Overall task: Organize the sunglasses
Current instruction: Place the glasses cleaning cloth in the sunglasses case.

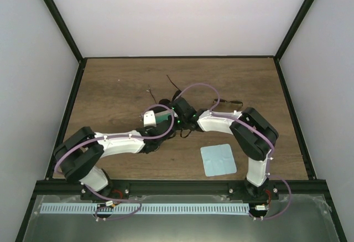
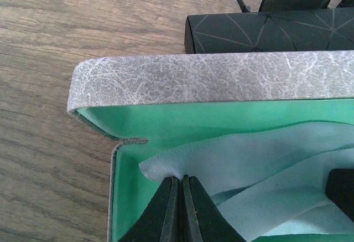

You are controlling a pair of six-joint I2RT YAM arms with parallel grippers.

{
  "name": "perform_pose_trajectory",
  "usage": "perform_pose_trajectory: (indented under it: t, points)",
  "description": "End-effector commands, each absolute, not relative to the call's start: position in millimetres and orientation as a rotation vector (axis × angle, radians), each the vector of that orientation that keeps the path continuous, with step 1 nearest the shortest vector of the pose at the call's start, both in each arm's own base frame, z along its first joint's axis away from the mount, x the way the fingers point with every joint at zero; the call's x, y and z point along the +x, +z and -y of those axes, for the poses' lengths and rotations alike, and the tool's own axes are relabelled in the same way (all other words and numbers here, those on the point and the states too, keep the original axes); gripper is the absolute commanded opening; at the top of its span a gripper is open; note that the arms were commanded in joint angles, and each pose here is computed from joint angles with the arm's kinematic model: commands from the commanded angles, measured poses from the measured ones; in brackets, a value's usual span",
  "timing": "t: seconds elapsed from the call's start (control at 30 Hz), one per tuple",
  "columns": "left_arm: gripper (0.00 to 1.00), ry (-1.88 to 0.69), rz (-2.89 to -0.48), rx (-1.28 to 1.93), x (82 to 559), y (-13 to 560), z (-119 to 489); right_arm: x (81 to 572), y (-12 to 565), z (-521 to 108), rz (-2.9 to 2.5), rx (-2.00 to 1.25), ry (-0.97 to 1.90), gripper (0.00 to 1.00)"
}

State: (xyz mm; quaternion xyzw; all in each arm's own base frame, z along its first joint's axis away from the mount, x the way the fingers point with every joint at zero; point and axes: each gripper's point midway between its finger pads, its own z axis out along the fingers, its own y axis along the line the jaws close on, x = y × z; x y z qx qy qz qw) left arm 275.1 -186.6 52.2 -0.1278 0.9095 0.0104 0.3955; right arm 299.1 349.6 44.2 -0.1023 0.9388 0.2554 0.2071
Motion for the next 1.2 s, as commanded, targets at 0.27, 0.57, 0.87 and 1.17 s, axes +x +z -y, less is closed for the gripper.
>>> perform_pose_trajectory:
  t: [0.27, 0.57, 0.87, 1.17]
  points:
    - [0.05, 0.082, -2.287, -0.365, 280, 41, 170, 308, 55, -368, -2.584, -0.325, 0.739, 0.01]
    - [0.06, 0.069, -2.305, -0.383, 282, 35, 163, 309, 49, -372, -2.594, -0.332, 0.745, 0.01]
    - [0.06, 0.074, -2.322, -0.385, 281, 28, 161, 308, 46, -370, -2.602, -0.334, 0.735, 0.01]
    - [0.07, 0.086, -2.323, -0.39, 280, 27, 157, 308, 43, -370, -2.609, -0.341, 0.73, 0.01]
